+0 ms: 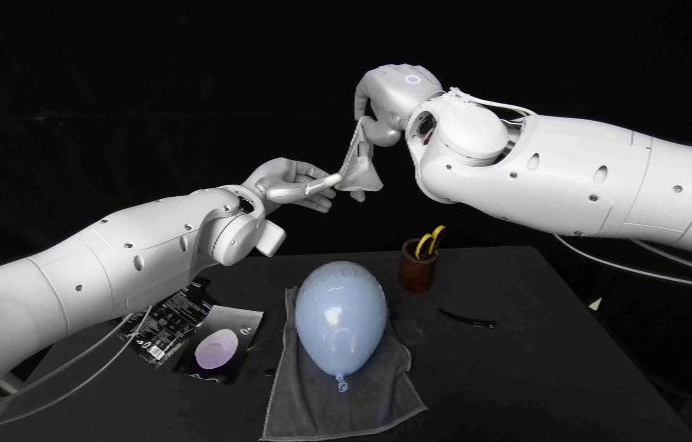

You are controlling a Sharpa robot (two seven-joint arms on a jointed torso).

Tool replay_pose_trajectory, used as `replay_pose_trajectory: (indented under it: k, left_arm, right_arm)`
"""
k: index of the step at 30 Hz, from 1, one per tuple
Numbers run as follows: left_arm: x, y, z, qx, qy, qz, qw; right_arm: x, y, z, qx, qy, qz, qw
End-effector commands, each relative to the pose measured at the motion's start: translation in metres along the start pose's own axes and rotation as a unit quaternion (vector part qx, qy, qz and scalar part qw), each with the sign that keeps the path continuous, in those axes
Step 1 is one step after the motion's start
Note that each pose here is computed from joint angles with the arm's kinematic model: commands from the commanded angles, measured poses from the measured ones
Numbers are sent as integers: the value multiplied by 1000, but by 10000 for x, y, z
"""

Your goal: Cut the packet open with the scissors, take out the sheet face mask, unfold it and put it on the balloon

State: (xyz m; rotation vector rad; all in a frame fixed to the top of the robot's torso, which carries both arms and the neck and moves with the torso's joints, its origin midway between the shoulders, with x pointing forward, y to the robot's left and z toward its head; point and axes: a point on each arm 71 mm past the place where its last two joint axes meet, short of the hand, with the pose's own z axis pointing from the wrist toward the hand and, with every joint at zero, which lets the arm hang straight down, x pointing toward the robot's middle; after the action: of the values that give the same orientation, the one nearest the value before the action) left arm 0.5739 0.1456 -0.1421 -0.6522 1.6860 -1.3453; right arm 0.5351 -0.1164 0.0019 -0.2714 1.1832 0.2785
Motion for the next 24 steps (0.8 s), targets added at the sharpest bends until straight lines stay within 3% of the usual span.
replay_pose_trajectory:
  k: [1,8,24]
  left_arm:
    - [33,60,11,-24,5,-14,1000]
    - [64,112,24,-37,0,-34,999]
    - [228,72,57,-23,27,-90,995]
  right_arm:
    - [-23,16,3,3,-11,2,1000]
    - [-29,30,-3,1,-14,5,1000]
    - [-18,76,-3,-1,-16,11,1000]
